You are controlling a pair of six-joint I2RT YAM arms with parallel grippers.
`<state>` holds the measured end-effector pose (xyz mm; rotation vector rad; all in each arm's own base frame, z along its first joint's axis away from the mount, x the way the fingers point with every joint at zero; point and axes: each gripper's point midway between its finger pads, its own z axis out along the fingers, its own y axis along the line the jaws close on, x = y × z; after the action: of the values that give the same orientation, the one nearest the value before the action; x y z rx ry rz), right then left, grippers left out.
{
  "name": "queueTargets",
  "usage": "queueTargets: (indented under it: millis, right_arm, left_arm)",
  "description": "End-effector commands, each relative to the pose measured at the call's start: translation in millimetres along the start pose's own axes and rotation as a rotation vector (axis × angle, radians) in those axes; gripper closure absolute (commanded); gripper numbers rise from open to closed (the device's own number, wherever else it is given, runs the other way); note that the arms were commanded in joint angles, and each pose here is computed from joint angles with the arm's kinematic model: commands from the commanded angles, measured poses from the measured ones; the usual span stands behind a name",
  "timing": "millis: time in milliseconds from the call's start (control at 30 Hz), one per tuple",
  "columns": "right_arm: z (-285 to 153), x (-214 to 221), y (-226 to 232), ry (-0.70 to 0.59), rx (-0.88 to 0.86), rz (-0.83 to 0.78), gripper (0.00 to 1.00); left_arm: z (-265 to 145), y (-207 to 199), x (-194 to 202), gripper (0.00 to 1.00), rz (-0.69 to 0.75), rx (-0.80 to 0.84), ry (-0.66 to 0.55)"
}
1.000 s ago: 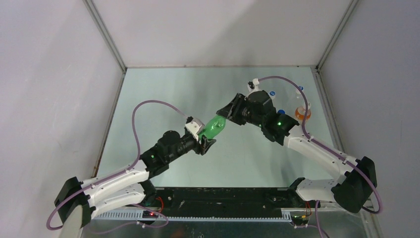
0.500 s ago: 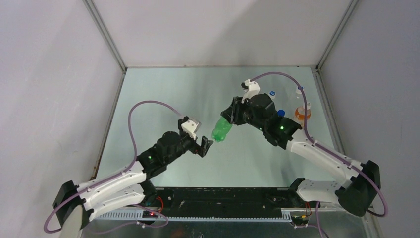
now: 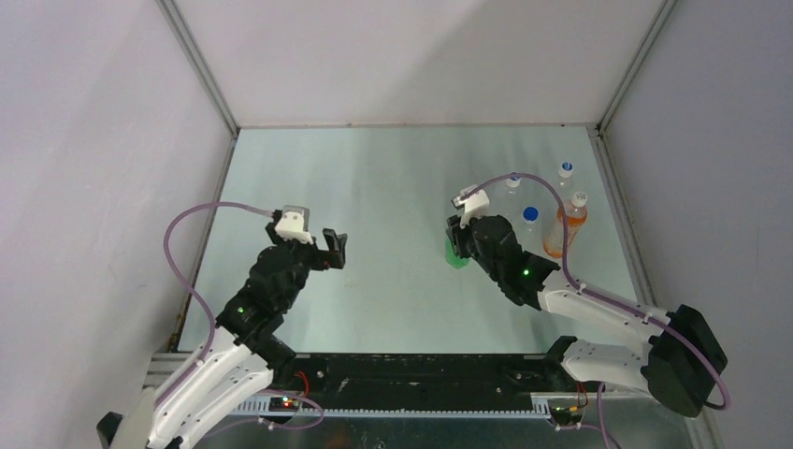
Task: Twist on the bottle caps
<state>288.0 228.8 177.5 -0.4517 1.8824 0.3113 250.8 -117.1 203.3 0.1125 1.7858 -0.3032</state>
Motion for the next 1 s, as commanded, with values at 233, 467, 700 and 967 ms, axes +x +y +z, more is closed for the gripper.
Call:
queueTargets:
  millis: [233, 467, 700, 967]
  right_arm:
    - [15, 8, -17, -0.096, 0.108, 0.079, 0.99]
    - [21, 26, -22, -0.071, 0.142, 0.148, 0.95]
    - [22, 33, -25, -0.046, 0.158, 0.147, 0.71]
    - [21, 33, -22, -0.043, 0.139, 0.123, 0.47]
  left_arm:
    - [2, 25, -2, 0.0, -0.009, -0.121, -0.057]
    - [4, 25, 1, 0.0, -0.001, -0.119, -0.05]
    - [6, 23, 3, 0.0, 0.007, -0.111, -0.039]
    - [7, 23, 3, 0.0, 0.013, -0.114, -0.036]
